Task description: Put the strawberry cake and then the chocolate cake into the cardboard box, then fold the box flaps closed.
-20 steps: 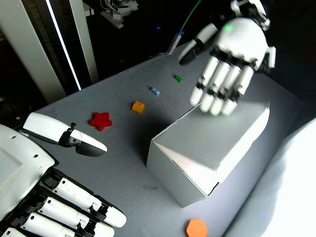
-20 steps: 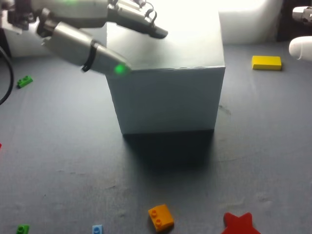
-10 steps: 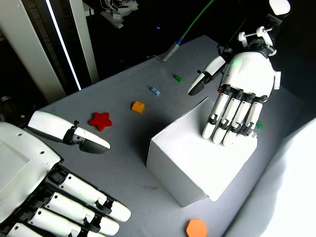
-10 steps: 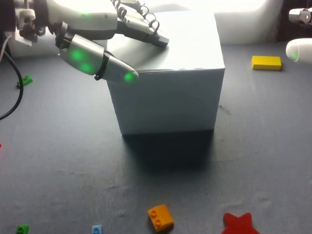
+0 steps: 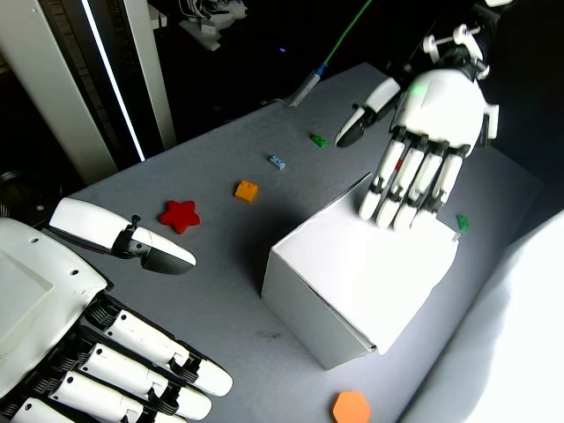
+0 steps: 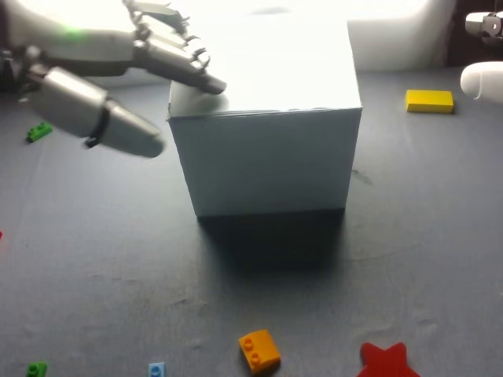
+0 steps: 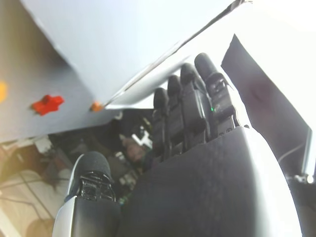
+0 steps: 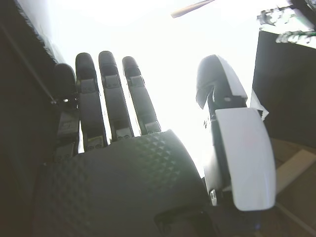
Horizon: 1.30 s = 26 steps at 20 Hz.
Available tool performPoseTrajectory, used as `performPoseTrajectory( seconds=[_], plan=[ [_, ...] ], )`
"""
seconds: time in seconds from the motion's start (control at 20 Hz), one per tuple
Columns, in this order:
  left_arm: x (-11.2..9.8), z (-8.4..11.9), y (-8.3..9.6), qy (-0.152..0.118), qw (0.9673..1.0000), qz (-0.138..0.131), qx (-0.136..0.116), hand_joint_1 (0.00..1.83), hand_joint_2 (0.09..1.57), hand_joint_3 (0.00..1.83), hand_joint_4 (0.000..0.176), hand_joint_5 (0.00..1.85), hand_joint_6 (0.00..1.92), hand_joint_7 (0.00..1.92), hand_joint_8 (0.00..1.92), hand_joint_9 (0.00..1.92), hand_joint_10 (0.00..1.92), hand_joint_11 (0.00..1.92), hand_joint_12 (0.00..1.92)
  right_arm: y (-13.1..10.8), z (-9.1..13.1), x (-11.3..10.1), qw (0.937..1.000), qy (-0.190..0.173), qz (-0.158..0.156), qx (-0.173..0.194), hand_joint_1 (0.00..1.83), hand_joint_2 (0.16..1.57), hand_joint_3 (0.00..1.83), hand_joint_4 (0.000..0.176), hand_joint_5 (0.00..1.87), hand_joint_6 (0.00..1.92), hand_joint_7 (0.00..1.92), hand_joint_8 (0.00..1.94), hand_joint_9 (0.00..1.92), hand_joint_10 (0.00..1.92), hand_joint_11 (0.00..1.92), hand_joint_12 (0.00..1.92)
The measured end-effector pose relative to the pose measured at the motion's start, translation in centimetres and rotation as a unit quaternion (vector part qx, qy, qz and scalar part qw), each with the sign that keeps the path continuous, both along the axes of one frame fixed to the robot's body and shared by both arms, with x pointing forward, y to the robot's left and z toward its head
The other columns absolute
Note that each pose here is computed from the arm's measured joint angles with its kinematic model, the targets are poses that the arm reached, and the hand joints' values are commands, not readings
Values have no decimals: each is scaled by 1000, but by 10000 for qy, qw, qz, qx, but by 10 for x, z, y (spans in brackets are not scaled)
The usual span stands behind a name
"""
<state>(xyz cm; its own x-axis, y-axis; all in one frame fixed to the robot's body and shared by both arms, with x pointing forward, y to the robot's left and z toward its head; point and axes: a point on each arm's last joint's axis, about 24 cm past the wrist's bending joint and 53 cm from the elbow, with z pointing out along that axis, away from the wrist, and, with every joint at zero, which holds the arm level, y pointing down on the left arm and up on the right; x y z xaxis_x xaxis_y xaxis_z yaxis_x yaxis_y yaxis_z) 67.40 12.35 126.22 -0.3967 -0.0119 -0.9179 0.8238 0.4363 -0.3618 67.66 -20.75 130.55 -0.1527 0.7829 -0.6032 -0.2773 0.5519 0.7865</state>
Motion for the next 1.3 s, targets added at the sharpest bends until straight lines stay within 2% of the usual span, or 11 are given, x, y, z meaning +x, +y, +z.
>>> performPoseTrajectory(
  seconds=[0.25,0.35,0.45,0.5,0.55,0.65,0.75,0.85,0.95,1.05,1.3],
  plan=[
    [-23,-7,33,91,9998,133,146,0,1210,0,0,312,8,358,11,381,16,30,957,4,1,-2,9997,-92,71,-191,51,1224,0,0,230,2,327,2,358,4,0,1112],
    [-29,-13,46,163,9994,235,203,14,1202,0,0,382,6,495,7,526,20,136,1032,8,1,-3,9991,-164,138,-364,87,1208,0,0,274,17,364,12,383,13,0,1132],
    [-40,-22,55,252,9988,278,310,150,1200,0,0,585,30,737,29,737,60,205,1180,12,0,-4,9983,-191,206,-507,112,1190,0,0,535,82,669,78,612,108,0,1244],
    [-47,-27,58,340,9984,272,355,237,1189,1,0,769,36,868,55,791,178,191,1382,16,-2,-6,9976,-186,278,-610,140,1178,2,0,707,108,830,120,625,425,3,1475],
    [-58,-38,62,460,9974,259,483,267,1196,0,0,870,49,935,87,713,492,168,1535,22,-6,-8,9960,-202,397,-780,218,1173,1,0,805,139,910,173,559,793,39,1643],
    [-73,-54,68,609,9954,200,718,351,1230,4,0,962,474,987,592,669,1089,267,1669,34,-14,-14,9904,-308,658,-1177,221,1225,6,0,868,496,913,813,607,1422,278,1903],
    [-86,-54,69,657,9950,177,735,303,1278,5,0,810,1024,989,1011,742,1457,348,1795,47,-18,-23,9819,-539,923,-1565,116,1273,7,0,901,781,1008,983,766,1501,416,1918],
    [-97,-49,67,677,9955,163,640,265,1336,9,0,883,1406,1060,1488,934,1826,700,1916,53,-15,-28,9768,-775,1024,-1716,110,1406,20,0,966,1179,1147,1393,1040,1785,866,1921],
    [-121,-50,58,778,9949,-46,643,245,1385,10,0,1021,1641,1128,1688,1083,1884,994,1921,62,-20,-31,9722,-837,1139,-1869,208,1473,15,0,1054,1567,1228,1670,1204,1909,1185,1921],
    [-142,-53,57,923,9930,-223,708,284,1452,15,0,996,1823,1152,1799,1153,1920,1096,1921,68,-29,-31,9706,-710,1242,-1936,406,1470,2,0,1116,1824,1291,1912,1303,1921,1341,1921],
    [-146,-37,65,847,9945,-234,568,326,1505,7,0,962,1921,1119,1921,1161,1921,1140,1921,79,-41,-32,9682,-528,1396,-2006,314,1523,14,0,1118,1921,1324,1941,1385,1921,1424,1921]
  ],
)
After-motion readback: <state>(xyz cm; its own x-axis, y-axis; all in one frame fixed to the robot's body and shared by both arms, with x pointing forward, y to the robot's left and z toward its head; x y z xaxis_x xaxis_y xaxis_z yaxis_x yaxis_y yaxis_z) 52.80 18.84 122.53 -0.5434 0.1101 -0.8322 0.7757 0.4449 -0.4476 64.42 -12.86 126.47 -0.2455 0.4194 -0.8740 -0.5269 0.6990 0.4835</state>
